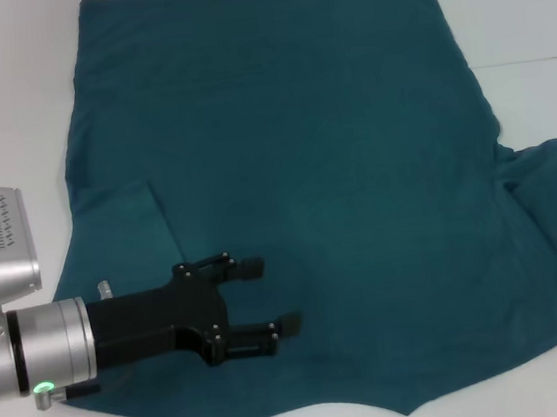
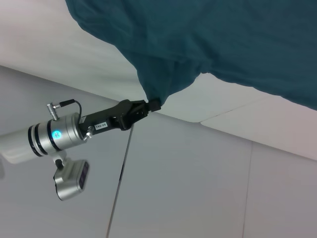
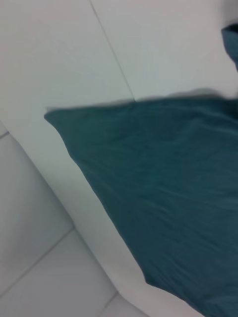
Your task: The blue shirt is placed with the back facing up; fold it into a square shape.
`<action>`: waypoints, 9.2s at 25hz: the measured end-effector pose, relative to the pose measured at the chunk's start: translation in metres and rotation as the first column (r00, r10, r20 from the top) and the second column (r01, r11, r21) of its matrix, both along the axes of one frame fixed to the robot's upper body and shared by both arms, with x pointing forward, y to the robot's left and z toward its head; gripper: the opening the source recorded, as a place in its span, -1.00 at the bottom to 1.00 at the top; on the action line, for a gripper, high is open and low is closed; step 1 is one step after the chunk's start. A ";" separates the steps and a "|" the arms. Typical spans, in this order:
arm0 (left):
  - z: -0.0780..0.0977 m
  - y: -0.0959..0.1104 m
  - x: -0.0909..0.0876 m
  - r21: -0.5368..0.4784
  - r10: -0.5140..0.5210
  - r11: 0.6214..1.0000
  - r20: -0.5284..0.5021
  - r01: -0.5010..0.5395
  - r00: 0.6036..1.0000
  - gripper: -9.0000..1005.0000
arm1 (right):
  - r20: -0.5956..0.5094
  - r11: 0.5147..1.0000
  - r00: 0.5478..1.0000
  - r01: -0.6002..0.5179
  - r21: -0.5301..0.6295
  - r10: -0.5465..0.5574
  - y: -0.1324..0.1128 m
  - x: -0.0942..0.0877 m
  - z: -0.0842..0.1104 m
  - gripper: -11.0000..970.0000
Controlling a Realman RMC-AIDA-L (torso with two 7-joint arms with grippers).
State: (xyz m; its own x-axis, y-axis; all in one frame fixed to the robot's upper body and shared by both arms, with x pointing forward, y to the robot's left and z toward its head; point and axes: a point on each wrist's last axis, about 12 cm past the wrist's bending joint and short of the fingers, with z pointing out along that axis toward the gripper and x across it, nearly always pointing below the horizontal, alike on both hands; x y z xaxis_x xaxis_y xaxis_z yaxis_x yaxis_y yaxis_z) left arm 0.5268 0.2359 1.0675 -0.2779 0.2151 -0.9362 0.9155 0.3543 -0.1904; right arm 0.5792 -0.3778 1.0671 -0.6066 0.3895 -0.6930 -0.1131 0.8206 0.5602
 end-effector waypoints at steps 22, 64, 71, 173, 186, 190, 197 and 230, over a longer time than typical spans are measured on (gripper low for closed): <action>0.001 0.000 0.000 -0.009 0.007 1.000 -0.010 -0.007 1.000 0.77 | 0.035 0.990 0.998 -0.042 -0.132 0.047 0.003 0.022 0.015 -0.75; 0.000 0.006 0.000 -0.025 0.061 0.998 -0.098 -0.064 0.993 0.77 | 0.064 0.891 0.889 -0.454 -0.007 0.454 0.079 0.014 0.035 0.77; -0.001 0.019 -0.002 -0.035 0.128 0.990 -0.122 -0.133 0.984 0.77 | 0.144 0.881 0.875 -0.472 0.044 0.461 0.076 -0.005 0.028 0.95; -0.023 0.132 -0.058 0.238 0.581 0.814 -0.335 -0.530 0.742 0.77 | 0.192 0.879 0.881 -0.459 0.131 0.432 0.090 -0.014 0.019 0.94; -0.020 0.110 -0.051 0.240 0.462 0.885 -0.358 -0.398 0.812 0.77 | 0.189 0.878 0.882 -0.459 0.139 0.431 0.089 -0.014 0.020 0.93; -0.019 0.105 -0.049 0.219 0.433 0.900 -0.370 -0.376 0.822 0.77 | 0.188 0.878 0.883 -0.458 0.139 0.431 0.089 -0.014 0.020 0.92; -0.019 0.094 -0.044 0.199 0.384 0.922 -0.384 -0.331 0.840 0.76 | 0.187 0.879 0.884 -0.456 0.138 0.429 0.089 -0.014 0.020 0.92; -0.017 0.102 -0.035 0.251 0.456 0.888 -0.381 -0.385 0.804 -0.78 | 0.191 0.883 0.888 -0.447 0.143 0.418 0.084 -0.016 0.020 0.89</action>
State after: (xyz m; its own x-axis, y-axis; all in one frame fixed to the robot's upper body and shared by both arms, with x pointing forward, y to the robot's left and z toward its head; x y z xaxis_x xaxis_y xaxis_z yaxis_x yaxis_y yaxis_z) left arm 0.4917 0.3376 1.0500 -0.7303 0.1161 -0.6732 0.5136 0.7430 -0.4292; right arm 0.5632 -0.2941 1.0870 -0.6373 0.2370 -0.7332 -0.5280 0.5587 0.6395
